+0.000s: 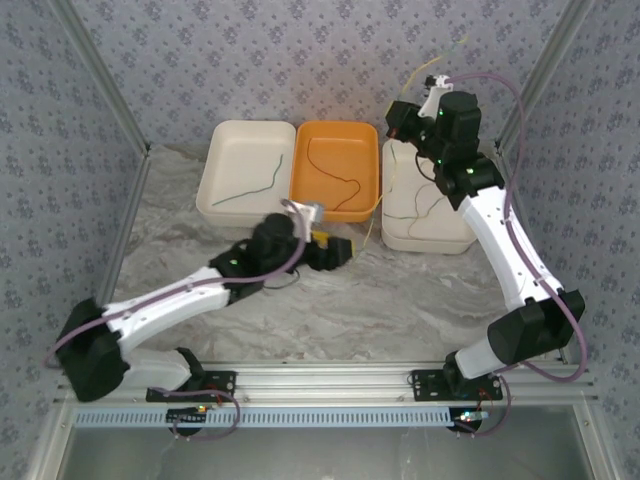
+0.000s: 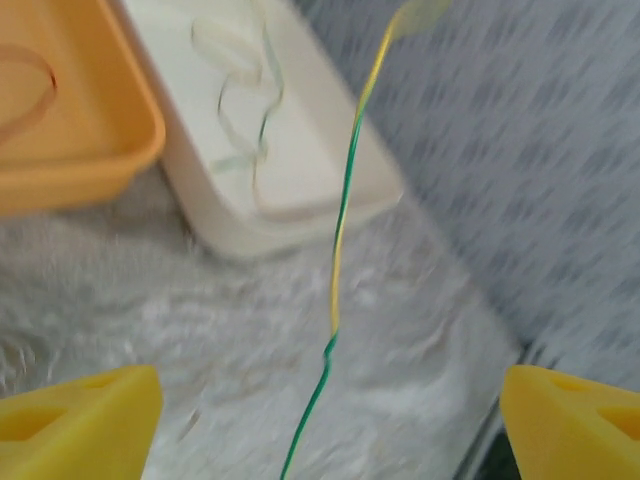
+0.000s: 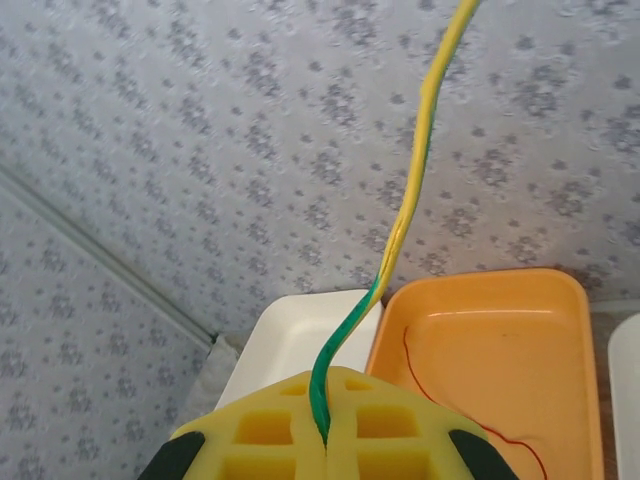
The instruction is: Untangle the cables
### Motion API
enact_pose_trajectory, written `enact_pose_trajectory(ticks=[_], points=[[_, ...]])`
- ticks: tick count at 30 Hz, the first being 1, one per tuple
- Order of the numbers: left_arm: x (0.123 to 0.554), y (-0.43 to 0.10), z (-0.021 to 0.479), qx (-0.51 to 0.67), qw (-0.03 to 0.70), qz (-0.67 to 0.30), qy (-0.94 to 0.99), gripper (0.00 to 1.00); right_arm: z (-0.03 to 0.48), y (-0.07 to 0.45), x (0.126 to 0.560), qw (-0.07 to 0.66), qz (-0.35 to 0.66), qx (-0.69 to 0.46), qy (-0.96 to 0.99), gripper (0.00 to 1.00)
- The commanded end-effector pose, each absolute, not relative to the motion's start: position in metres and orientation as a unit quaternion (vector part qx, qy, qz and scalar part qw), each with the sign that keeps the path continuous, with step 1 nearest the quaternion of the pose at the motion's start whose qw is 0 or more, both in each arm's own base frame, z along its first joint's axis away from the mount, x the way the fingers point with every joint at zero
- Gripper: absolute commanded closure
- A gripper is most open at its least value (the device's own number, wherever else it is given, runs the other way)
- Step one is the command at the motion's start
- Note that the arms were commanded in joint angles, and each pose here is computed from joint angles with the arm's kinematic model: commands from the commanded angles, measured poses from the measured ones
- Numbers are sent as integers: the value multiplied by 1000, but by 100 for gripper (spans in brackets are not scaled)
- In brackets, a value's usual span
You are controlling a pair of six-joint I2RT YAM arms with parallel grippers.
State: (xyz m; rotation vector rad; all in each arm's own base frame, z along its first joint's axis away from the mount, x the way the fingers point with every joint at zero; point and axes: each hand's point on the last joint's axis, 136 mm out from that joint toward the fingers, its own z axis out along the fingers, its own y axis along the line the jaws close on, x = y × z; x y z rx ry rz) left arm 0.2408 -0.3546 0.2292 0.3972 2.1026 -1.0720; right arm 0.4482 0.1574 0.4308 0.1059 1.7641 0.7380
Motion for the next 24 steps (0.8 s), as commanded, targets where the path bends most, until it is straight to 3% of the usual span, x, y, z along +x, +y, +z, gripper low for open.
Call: enact_pose_trajectory(ticks=[1,5,9,16,24], points=[[245,-377,236,180,420,-381,804,9,436,143,439,573,320,85,750,100],[244,-399,195,211,415,-314,828,9,432,127,437,575,298,96,756,100],[256,-383,187,158,444,-256,844,9,435,94,435,610,204,95,760,100],[247,-357,213,120,461,-283,833,2,431,18,457,664,92,132,730,100],[248,-383,203,144,434,-299,837,12,408,-44,505,682,56,173,708,100]])
